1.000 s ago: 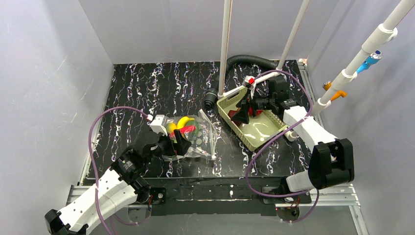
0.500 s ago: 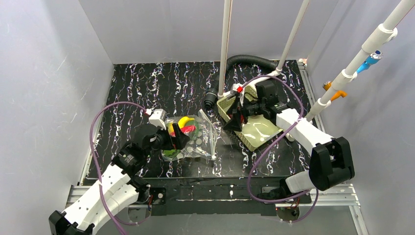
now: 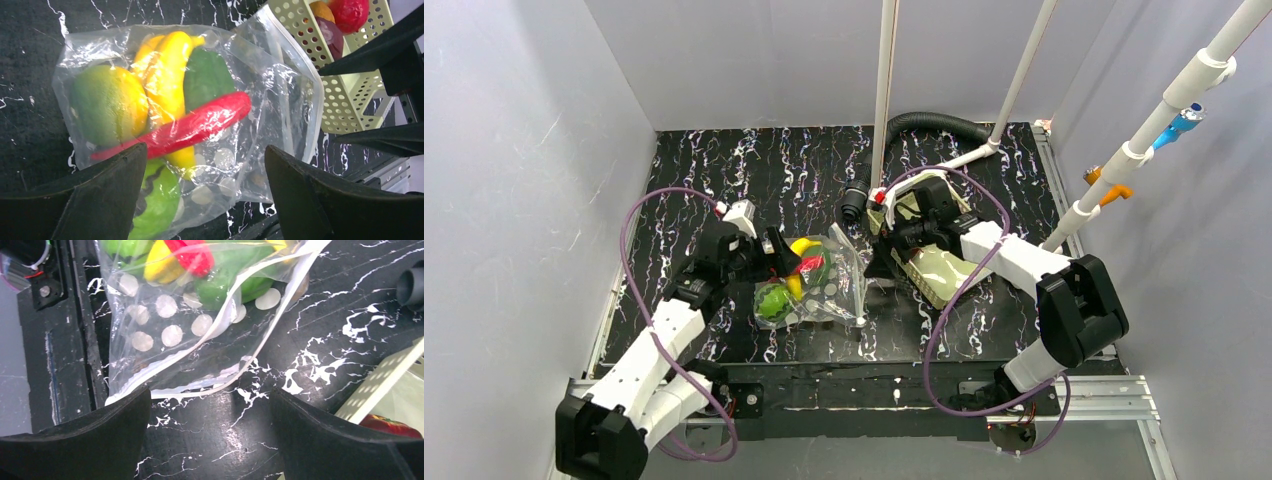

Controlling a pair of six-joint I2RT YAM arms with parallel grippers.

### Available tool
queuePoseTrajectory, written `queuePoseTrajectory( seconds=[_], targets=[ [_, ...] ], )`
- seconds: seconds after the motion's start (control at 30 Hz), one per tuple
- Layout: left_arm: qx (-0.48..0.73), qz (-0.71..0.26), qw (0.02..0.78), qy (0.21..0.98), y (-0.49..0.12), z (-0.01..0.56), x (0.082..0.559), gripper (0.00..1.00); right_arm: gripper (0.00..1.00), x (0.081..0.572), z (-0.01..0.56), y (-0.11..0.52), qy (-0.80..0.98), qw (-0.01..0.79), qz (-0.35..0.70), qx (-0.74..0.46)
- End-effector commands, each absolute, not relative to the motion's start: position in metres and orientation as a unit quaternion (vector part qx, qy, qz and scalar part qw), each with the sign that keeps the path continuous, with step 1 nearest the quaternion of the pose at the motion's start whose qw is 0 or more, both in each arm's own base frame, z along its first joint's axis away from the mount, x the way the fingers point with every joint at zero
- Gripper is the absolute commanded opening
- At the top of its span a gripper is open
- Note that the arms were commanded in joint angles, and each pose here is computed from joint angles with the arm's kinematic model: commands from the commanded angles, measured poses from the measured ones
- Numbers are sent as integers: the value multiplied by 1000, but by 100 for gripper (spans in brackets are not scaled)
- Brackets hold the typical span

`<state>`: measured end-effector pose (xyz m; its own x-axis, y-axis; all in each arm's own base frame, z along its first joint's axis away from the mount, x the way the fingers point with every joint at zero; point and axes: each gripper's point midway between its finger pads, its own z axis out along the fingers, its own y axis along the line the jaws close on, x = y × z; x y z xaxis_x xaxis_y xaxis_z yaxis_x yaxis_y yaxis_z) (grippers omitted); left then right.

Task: Open the zip-top bag and remove the fake food
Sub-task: Pick up the fake vegetable from the zipper food storage bag.

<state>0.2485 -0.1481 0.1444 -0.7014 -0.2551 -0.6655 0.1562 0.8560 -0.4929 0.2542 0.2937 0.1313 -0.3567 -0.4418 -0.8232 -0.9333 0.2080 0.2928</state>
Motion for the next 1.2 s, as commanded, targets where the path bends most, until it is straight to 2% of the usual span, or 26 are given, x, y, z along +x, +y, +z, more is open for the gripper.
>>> queuePoseTrajectory(
  seconds=[0.0, 0.3, 0.6, 0.9, 1.17],
  targets=[
    [-3, -292, 393, 872, -150, 163, 261, 84, 91, 270, 145, 301, 716, 336, 384, -476],
    [57, -244, 360, 899, -137, 159, 250, 80, 90, 260, 139, 293, 657, 349, 356, -566],
    [86, -237, 351, 902, -136, 163, 250, 81, 98, 243, 125, 293, 531, 373, 321, -690],
    [94, -241, 339, 904, -138, 150, 251, 81, 98, 247, 125, 308, 507, 373, 326, -705],
    [96, -234, 322, 912, -137, 135, 250, 81, 88, 253, 121, 325, 494, 371, 309, -723]
  ],
)
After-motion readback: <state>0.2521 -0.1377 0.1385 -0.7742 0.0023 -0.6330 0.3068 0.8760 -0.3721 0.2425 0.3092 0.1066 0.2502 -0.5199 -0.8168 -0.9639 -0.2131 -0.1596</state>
